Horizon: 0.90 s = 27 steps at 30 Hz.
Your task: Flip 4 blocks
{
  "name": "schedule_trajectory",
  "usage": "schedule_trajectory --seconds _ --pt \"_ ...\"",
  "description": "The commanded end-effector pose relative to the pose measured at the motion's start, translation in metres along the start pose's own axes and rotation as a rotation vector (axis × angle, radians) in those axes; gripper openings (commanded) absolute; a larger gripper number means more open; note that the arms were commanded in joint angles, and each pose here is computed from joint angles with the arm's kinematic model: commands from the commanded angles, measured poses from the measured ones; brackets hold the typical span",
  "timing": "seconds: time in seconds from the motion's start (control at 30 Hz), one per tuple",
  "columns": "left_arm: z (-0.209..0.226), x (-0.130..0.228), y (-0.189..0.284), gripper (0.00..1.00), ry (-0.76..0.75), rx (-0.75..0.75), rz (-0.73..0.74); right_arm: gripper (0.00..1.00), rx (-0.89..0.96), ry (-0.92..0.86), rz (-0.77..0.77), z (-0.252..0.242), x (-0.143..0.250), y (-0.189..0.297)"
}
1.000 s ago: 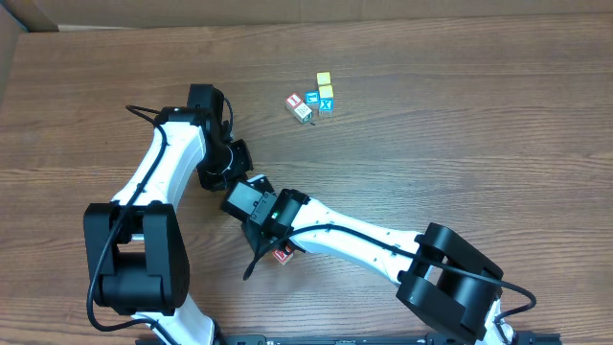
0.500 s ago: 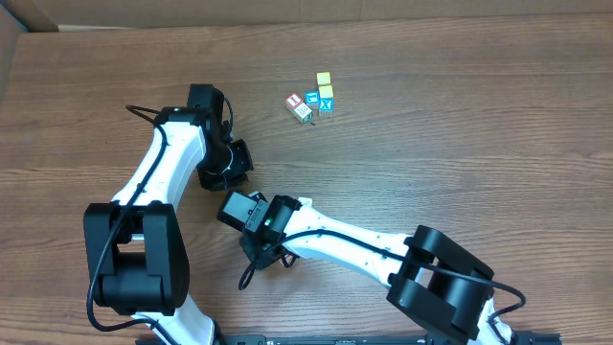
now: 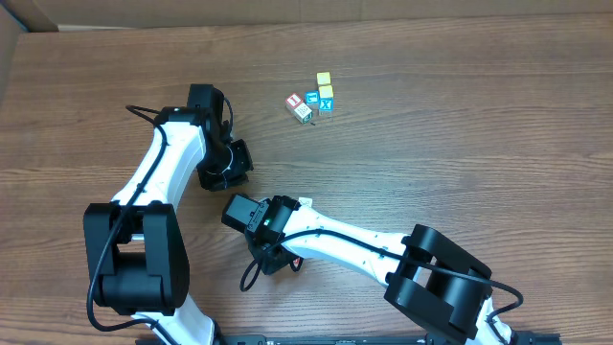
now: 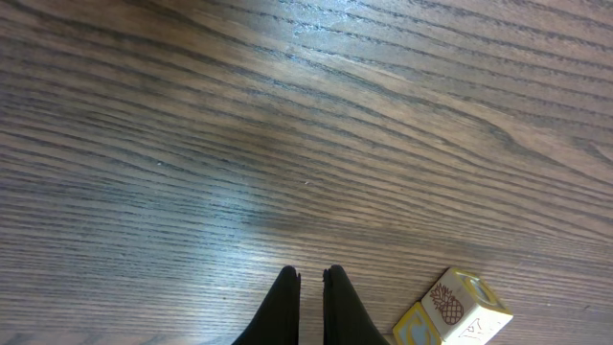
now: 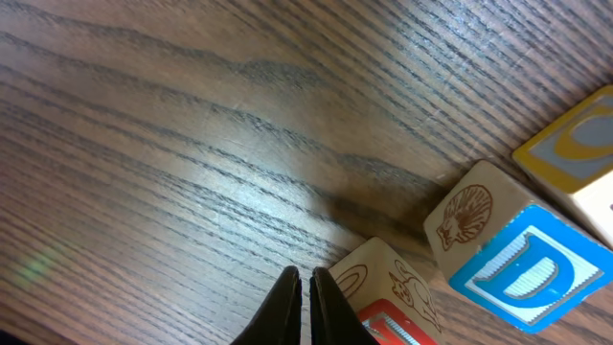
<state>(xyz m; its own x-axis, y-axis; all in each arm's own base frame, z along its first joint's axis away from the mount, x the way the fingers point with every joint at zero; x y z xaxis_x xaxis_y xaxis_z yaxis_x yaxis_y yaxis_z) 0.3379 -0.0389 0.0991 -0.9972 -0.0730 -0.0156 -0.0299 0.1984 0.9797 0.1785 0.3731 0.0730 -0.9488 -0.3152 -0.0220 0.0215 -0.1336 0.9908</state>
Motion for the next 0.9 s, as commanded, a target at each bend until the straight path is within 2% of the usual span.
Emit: schedule_trajectory --seconds 0.0,0.3,0.53,0.67,0.87 --pt "0.0 0.003 -0.005 0.04 -0.023 0.003 0.017 0.08 0.042 0.007 -0.02 -0.007 -0.003 -0.001" --pt "0.0 0.006 -0.005 0.04 -0.02 0.001 0.034 0.07 0.068 -0.032 -0.039 -0.02 -0.014 0.002" --pt "-0.001 0.022 -0.004 0.04 -0.066 -0.004 0.114 0.04 -0.08 -0.051 -0.044 -0.001 -0.027 0.04" --pt "-0.012 0.028 -0.006 0.04 -0.151 -0.003 0.137 0.04 -0.112 -0.168 -0.017 -0.014 -0.027 0.069" --pt "-0.04 0.025 -0.013 0.04 -0.224 -0.001 0.105 0.04 -0.004 -0.373 0.098 -0.046 -0.007 0.077"
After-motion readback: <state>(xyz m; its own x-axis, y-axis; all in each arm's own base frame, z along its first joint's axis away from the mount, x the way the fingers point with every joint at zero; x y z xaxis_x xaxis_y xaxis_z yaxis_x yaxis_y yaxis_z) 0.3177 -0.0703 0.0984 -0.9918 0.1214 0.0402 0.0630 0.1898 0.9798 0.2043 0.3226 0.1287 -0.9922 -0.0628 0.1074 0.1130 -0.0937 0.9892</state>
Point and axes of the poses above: each gripper's point midway between its finger pads, its own y axis back along the fingers, its own z axis along the line the jaws close on, x = y × z, the point moved 5 cm from there along y, back along the fingers, and after that the axes turned 15 degrees about -y, right-handed, at the moved point
